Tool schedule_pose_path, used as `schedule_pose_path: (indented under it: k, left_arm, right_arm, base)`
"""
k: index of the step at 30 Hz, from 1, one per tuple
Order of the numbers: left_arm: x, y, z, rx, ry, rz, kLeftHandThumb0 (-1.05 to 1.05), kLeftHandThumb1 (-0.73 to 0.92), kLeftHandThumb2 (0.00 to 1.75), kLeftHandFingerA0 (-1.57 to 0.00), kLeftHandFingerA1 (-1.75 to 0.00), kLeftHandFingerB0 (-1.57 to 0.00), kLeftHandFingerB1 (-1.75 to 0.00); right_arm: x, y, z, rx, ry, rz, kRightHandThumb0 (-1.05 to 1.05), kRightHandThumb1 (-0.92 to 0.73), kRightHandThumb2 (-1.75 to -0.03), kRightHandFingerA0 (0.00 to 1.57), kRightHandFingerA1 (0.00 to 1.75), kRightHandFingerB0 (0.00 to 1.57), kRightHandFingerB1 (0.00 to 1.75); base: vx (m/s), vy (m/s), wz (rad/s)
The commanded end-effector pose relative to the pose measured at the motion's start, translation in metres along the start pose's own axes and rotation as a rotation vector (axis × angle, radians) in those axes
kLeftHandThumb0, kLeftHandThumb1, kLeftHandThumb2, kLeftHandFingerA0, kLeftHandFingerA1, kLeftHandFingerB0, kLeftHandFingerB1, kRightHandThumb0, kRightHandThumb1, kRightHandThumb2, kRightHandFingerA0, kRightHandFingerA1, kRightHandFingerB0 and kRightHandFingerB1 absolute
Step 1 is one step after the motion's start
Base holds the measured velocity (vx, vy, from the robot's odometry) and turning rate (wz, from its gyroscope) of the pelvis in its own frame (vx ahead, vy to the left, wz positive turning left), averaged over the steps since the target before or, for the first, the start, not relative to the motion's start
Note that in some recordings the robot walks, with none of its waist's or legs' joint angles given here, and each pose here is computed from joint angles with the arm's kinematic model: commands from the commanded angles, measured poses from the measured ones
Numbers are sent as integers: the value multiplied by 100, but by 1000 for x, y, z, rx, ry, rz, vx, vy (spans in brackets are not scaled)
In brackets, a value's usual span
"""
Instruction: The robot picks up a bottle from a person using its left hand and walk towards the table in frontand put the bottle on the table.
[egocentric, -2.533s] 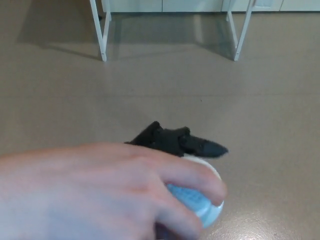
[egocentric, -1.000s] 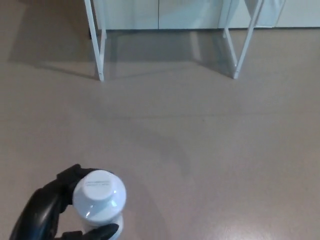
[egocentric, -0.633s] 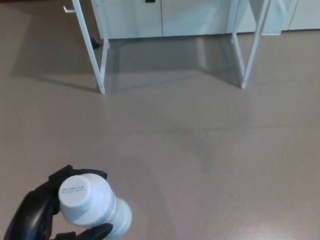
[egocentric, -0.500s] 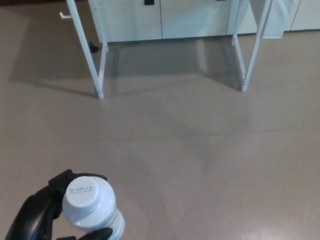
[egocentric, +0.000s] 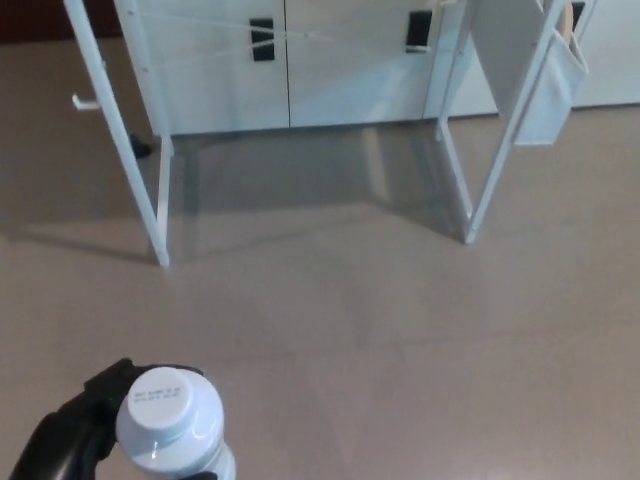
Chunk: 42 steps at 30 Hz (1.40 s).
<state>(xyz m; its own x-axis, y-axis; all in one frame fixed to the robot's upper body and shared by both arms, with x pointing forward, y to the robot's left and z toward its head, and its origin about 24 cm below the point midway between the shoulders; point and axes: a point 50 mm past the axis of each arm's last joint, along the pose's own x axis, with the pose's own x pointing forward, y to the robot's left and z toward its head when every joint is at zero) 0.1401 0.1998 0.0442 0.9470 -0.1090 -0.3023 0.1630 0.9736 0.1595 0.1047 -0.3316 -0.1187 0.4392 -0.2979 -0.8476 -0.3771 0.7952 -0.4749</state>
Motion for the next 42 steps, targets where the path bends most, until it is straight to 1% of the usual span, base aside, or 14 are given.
schedule_pose_path:
  k: [1, 4, 10, 14, 16, 20, 23, 24, 28, 32, 33, 36, 41, 42]
  left_arm:
    - [0, 0, 15, 9, -91, -11, -16, 84, 64, -104, -134, -75, -91]
    - [2, -1, 18, 1, -100, -18, -16, 84, 66, -101, -137, -75, -89]
    - [-3, -4, 22, 1, -122, -15, -15, 84, 64, -107, -134, -77, -99]
    - [-6, -4, 33, -2, -177, -13, -16, 84, 64, -106, -134, -77, -97]
    - [-6, -2, 43, 23, -225, -5, -15, 83, 65, -108, -131, -77, -96]
    - [-11, 0, 58, 14, -282, -9, -15, 82, 66, -104, -133, -78, -95]
    - [-17, 2, 69, 35, -338, -16, -14, 82, 64, -105, -128, -78, -93]
    - [-17, 2, 72, 34, -357, -17, -15, 82, 64, -107, -129, -79, -91]
    - [-20, 5, 89, 54, -419, -16, -16, 82, 64, -109, -129, -78, -94]
    - [-16, 10, 103, 80, -474, -13, -17, 82, 64, -110, -129, -79, -94]
    - [-14, 12, 108, 93, -489, -6, -19, 81, 65, -109, -130, -79, -94]
    - [-9, 22, 125, 136, -535, 26, -25, 80, 65, -110, -130, -79, -93]
    - [0, 28, 137, 161, -561, 39, -23, 79, 72, -107, -129, -79, -96]
    - [3, 29, 138, 164, -553, 39, -24, 79, 71, -107, -130, -79, -96]
  right_arm:
    - [-1, -2, -3, -13, 11, -3, -41, -70, -59, 75, 49, 59, 42]
    - [-1, -2, -2, -13, 10, -8, -41, -70, -61, 74, 48, 60, 43]
    - [-2, 0, -8, -12, 26, -1, -40, -70, -59, 75, 48, 58, 41]
    - [-3, 1, -11, -20, 37, 4, -41, -66, -63, 72, 50, 56, 43]
    - [-3, 0, -11, -13, 40, 10, -38, -71, -61, 71, 47, 57, 41]
    - [-4, 2, -15, 4, 48, 15, -41, -68, -62, 69, 47, 55, 41]
    - [-5, 3, -19, -24, 58, 25, -43, -68, -63, 70, 48, 54, 41]
    - [-5, 3, -19, -21, 57, 23, -38, -71, -59, 71, 47, 55, 40]
    - [-5, 4, -19, -1, 60, 23, -38, -71, -61, 72, 48, 56, 42]
    - [-5, 3, -18, -5, 56, 28, -42, -66, -63, 71, 50, 54, 43]
    - [-4, 3, -17, -2, 55, 28, -38, -71, -61, 71, 48, 57, 42]
    - [-4, 4, -16, -13, 54, 34, -38, -71, -61, 70, 47, 53, 41]
    - [-5, 5, -21, 2, 69, 37, -42, -68, -63, 70, 48, 54, 42]
    - [-5, 6, -22, 10, 75, 37, -38, -70, -61, 72, 47, 57, 42]
  base:
    - [388, -97, 11]
    - [545, -107, 31]
    - [485, -84, 25]
    - [390, -12, -11]
    - [391, 96, -34]
    - [531, 136, -34]
    - [591, 100, -25]
    - [566, 87, 1]
    - [416, 55, 9]
    - [266, -50, 13]
    - [366, -140, 39]
    - [357, -126, -1]
    - [214, -100, -1]
    - [103, -15, -6]
